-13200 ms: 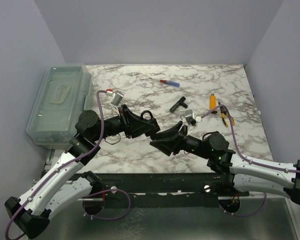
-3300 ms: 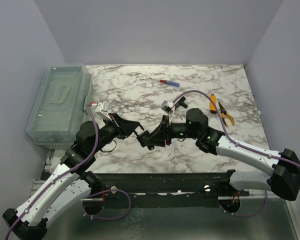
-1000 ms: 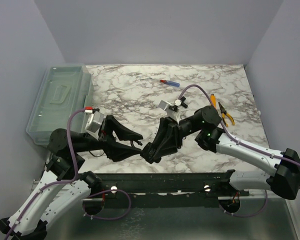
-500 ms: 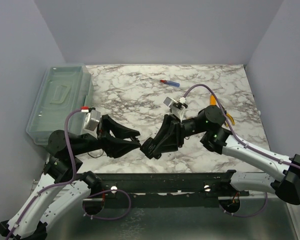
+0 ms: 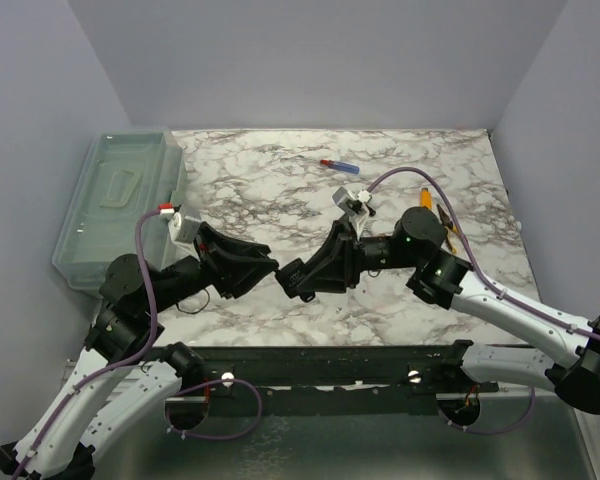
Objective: Unlock with the key
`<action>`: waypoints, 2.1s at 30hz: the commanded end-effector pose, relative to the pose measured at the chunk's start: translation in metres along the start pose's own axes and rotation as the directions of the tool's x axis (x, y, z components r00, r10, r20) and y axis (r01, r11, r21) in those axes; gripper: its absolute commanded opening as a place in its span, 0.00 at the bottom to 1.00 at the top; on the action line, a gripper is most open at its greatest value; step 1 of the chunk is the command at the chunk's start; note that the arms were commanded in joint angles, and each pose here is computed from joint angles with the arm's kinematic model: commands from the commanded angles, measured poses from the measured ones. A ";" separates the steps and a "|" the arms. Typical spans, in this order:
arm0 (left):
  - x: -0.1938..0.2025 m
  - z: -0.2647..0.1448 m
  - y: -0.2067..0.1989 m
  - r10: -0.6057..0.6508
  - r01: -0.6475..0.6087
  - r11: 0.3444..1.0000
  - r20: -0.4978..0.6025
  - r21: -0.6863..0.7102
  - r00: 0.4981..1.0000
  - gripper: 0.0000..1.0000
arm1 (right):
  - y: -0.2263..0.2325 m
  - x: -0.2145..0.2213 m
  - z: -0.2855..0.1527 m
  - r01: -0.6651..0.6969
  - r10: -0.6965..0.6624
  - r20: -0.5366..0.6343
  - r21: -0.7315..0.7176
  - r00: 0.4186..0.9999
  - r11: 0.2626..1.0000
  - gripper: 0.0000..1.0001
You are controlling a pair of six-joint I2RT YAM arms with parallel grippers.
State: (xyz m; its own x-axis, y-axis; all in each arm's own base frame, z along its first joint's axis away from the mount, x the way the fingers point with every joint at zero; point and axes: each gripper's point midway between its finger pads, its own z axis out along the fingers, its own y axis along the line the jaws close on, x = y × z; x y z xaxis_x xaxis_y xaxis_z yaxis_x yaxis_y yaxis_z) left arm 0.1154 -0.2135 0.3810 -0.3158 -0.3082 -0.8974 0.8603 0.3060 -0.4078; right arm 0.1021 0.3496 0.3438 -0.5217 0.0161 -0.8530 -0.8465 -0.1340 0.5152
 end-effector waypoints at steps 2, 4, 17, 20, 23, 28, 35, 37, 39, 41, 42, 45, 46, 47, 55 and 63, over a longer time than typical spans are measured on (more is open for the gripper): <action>0.009 0.001 0.034 -0.081 0.072 0.977 -0.036 -0.199 0.996 0.20 | -0.029 -0.051 -0.006 0.065 -0.103 0.157 0.234 0.982 0.970 0.00; 0.012 0.001 0.054 -0.114 0.104 0.950 -0.016 -0.296 0.993 0.20 | -0.041 -0.051 -0.008 0.063 -0.111 0.150 0.293 0.982 0.954 0.00; 0.038 0.010 0.116 -0.212 0.172 0.824 -0.013 -0.539 0.977 0.34 | -0.096 -0.042 -0.010 0.045 -0.117 0.121 0.482 0.986 0.875 0.00; 0.036 0.006 0.122 -0.190 0.150 0.809 -0.010 -0.569 0.982 0.64 | -0.098 -0.040 -0.012 0.043 -0.118 0.123 0.493 0.985 0.869 0.00; 0.033 0.000 0.125 -0.164 0.121 0.795 -0.019 -0.594 0.986 0.86 | -0.099 -0.037 -0.014 0.039 -0.116 0.123 0.500 0.986 0.865 0.00; 0.024 -0.012 0.136 -0.109 0.065 0.745 -0.026 -0.663 0.994 0.99 | -0.105 -0.029 -0.018 0.029 -0.103 0.114 0.520 0.988 0.854 0.00; 0.015 -0.035 0.160 0.008 -0.055 0.637 -0.065 -0.769 0.998 0.99 | -0.127 -0.006 -0.030 -0.023 -0.049 0.104 0.599 0.993 0.801 0.00; 0.016 -0.042 0.171 0.031 -0.082 0.586 -0.078 -0.806 0.996 0.99 | -0.136 0.003 -0.035 -0.061 -0.017 0.117 0.631 0.993 0.773 0.00; 0.019 -0.049 0.180 0.044 -0.101 0.540 -0.092 -0.836 0.995 0.99 | -0.148 0.014 -0.038 -0.108 0.025 0.134 0.663 0.991 0.741 0.00; 0.022 -0.055 0.187 0.058 -0.121 0.507 -0.107 -0.853 0.993 0.99 | -0.162 0.027 -0.039 -0.149 0.069 0.142 0.690 0.987 0.708 0.00; 0.024 -0.058 0.190 0.063 -0.124 0.494 -0.106 -0.860 0.992 0.99 | -0.168 0.033 -0.039 -0.163 0.088 0.142 0.699 0.986 0.697 0.00; 0.028 -0.064 0.194 0.071 -0.125 0.476 -0.103 -0.870 0.992 0.99 | -0.186 0.047 -0.029 -0.194 0.139 0.136 0.693 0.981 0.695 0.00; 0.028 -0.065 0.193 0.073 -0.121 0.477 -0.098 -0.871 0.992 0.99 | -0.194 0.054 -0.025 -0.203 0.161 0.125 0.692 0.979 0.693 0.00; 0.028 -0.067 0.192 0.076 -0.119 0.477 -0.094 -0.871 0.993 0.99 | -0.199 0.058 -0.021 -0.209 0.177 0.118 0.685 0.977 0.698 0.00; 0.027 -0.073 0.192 0.096 -0.109 0.467 -0.072 -0.877 0.993 0.99 | -0.251 0.062 -0.003 -0.310 0.283 0.150 0.651 0.947 0.692 0.00; 0.030 -0.071 0.194 0.089 -0.113 0.470 -0.080 -0.875 0.993 0.99 | -0.314 0.058 -0.005 -0.454 0.399 0.229 0.572 0.888 0.683 0.00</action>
State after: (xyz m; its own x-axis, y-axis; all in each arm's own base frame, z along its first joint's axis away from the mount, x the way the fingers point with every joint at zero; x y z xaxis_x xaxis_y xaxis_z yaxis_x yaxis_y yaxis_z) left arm 0.2418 -0.1030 0.2662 -0.2807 -0.2199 -0.9343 0.1065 0.9603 -0.2580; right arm 0.3060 0.3683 0.0934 -0.8431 0.1041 -0.5276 -0.3572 0.6251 0.6940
